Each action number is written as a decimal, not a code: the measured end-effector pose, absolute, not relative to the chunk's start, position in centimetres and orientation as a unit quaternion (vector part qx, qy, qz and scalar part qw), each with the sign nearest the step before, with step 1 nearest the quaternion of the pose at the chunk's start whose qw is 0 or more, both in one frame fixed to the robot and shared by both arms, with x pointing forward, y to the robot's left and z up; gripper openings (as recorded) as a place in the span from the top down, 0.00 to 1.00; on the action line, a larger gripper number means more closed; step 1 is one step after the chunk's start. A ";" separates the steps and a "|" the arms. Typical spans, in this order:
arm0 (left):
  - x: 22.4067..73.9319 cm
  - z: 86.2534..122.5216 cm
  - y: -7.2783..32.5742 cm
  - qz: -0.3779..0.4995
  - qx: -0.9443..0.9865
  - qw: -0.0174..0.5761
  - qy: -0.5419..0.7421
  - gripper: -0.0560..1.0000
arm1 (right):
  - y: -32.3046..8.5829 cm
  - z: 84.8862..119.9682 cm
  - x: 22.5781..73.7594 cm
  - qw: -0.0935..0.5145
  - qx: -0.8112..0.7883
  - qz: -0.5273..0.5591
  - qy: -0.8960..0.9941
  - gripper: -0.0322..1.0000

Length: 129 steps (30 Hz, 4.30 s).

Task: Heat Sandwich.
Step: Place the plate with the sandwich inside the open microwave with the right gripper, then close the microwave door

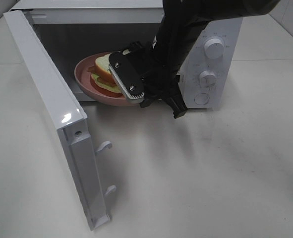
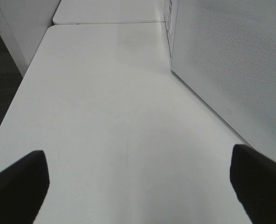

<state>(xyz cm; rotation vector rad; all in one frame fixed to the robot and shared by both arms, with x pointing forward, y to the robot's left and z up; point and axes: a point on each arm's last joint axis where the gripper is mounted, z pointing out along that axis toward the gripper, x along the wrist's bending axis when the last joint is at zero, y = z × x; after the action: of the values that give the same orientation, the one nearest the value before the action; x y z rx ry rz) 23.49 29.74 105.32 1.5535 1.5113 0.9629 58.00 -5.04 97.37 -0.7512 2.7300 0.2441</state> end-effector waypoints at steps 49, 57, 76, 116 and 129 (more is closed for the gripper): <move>23.5 105.3 29.7 0.376 0.607 0.376 0.591 0.01 | -0.1 94.1 65.9 0.179 -0.184 0.081 0.963 0.93; 23.5 105.3 29.7 0.376 0.607 0.376 0.591 0.01 | 0.0 93.6 66.8 0.191 -0.159 0.086 0.965 0.92; 23.5 105.3 29.7 0.376 0.607 0.376 0.591 0.01 | 0.0 94.0 66.9 0.196 -0.079 0.106 0.972 0.20; 23.5 105.3 29.7 0.376 0.607 0.376 0.591 0.01 | -4.9 98.0 58.5 0.184 -0.059 0.106 0.975 0.23; 23.5 105.3 29.7 0.376 0.607 0.376 0.591 0.01 | -8.1 98.7 54.0 0.178 -0.051 0.105 0.977 0.23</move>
<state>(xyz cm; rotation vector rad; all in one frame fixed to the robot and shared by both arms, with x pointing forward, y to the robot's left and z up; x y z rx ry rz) 23.49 29.74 105.32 1.5535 1.5113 0.9629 54.02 -8.13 98.66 -0.1432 2.7649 0.2970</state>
